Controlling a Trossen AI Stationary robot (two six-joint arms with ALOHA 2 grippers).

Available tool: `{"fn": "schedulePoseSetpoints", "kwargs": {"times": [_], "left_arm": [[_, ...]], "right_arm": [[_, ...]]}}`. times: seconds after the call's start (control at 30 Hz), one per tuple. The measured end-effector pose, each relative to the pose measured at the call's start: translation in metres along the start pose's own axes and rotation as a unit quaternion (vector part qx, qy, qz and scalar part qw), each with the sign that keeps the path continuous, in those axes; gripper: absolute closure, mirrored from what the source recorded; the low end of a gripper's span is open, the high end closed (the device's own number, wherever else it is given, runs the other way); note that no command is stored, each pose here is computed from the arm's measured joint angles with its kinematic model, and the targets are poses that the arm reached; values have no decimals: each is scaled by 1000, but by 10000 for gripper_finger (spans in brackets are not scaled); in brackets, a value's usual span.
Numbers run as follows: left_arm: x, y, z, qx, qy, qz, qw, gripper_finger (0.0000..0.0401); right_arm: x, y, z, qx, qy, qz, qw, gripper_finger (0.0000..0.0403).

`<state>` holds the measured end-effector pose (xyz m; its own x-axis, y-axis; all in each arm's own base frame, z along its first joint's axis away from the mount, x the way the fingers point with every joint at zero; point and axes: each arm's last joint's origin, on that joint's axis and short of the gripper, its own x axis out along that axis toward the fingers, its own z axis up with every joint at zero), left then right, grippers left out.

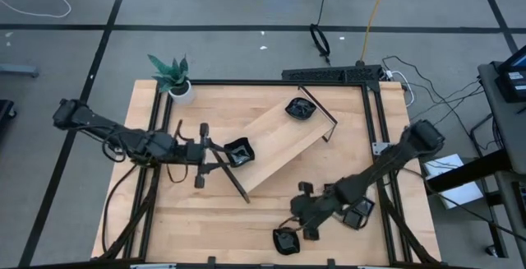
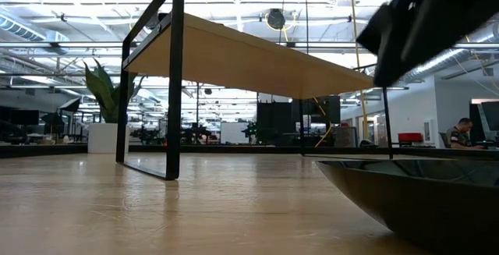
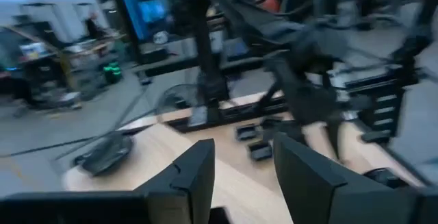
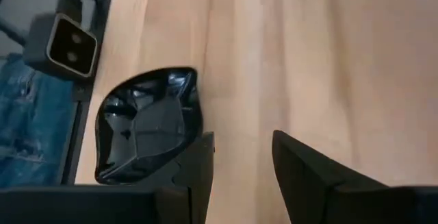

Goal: Pick & Place Mini shaped plates
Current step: Stack the leaf shaped plate on top of the other leaf shaped plates on the shelf

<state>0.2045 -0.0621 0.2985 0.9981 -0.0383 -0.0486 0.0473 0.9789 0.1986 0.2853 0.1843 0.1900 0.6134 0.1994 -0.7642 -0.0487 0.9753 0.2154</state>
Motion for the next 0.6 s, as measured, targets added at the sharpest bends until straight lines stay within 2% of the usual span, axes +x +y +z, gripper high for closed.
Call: {"fn": "schedulePoseSetpoints", "kwargs": {"times": [0.13,0.33,0.5,0.6], "left_arm": [[-3,-3,0,-4,8,23,1000,249],[-4,-6,-1,-8,15,13,1000,249],[-4,-7,-4,-8,28,11,1000,249],[-4,-7,-4,-7,30,11,999,249]], "right_arm": [[19,15,3,-4,30,16,999,264],[33,20,3,11,81,-14,997,264],[35,27,7,32,82,41,995,264],[39,27,5,35,92,53,994,264]]}}
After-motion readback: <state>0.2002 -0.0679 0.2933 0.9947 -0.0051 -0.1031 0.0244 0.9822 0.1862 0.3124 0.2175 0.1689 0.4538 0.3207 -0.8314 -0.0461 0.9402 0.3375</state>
